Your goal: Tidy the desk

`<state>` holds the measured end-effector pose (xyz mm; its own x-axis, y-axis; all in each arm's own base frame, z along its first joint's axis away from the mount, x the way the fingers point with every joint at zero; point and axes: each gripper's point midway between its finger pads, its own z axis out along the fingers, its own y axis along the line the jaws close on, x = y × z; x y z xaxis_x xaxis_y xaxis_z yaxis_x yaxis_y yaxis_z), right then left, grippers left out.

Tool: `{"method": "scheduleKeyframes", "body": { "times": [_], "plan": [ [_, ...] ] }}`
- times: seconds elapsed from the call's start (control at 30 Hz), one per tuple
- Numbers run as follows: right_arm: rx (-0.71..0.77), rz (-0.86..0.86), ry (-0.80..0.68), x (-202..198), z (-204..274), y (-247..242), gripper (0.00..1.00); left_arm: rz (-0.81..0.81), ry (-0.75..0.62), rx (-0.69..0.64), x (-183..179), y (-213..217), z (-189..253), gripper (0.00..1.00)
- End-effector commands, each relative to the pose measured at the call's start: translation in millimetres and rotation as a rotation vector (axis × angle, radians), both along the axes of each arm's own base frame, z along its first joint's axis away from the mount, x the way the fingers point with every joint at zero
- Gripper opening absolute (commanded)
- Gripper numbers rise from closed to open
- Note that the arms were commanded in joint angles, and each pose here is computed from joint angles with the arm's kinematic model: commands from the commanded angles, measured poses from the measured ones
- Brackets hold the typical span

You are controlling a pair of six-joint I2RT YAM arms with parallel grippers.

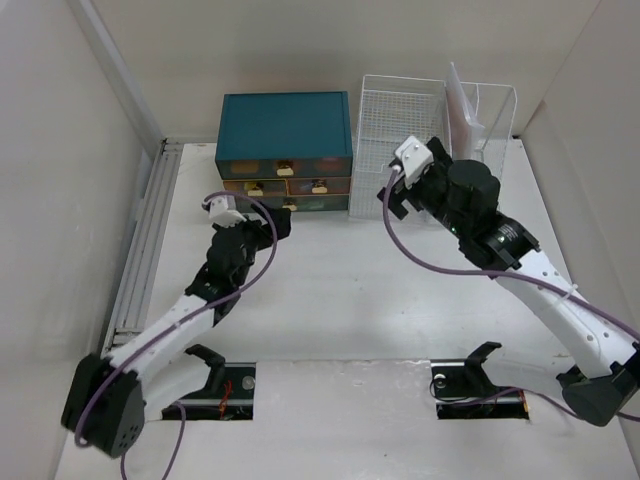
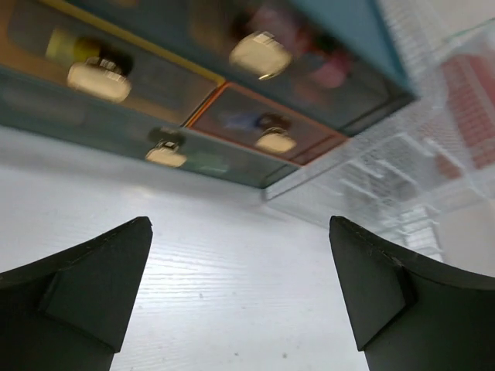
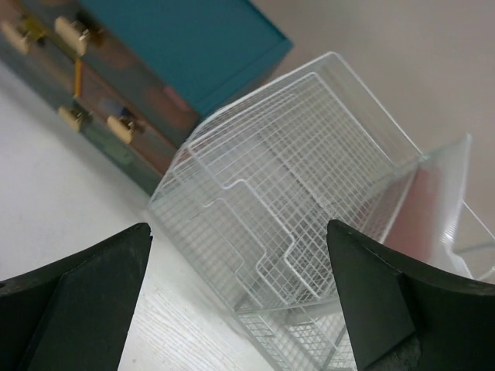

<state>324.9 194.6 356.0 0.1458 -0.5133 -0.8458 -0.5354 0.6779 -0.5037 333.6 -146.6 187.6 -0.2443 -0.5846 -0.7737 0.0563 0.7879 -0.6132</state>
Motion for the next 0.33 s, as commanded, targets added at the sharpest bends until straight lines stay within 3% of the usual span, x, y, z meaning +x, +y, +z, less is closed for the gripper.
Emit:
{"method": "scheduleKeyframes", "body": {
  "times": [0.0,0.13,0.3],
  "plan": [
    [0.179,-0.209,-0.019,15.1,39.1,-25.9,1.00,-0.008,-0.079,0.057,-19.0,9.2,38.8,0.99],
    [0.327,-0.362,-0.018,13.5,48.1,-51.8,1.00,-0.024,-0.083,0.153,-42.7,20.9,66.9,0.99],
    [0.362,-0.434,-0.045,0.2,34.0,-82.5,1.00,-0.078,-0.171,0.112,-62.2,10.6,97.5,0.99]
  ]
}}
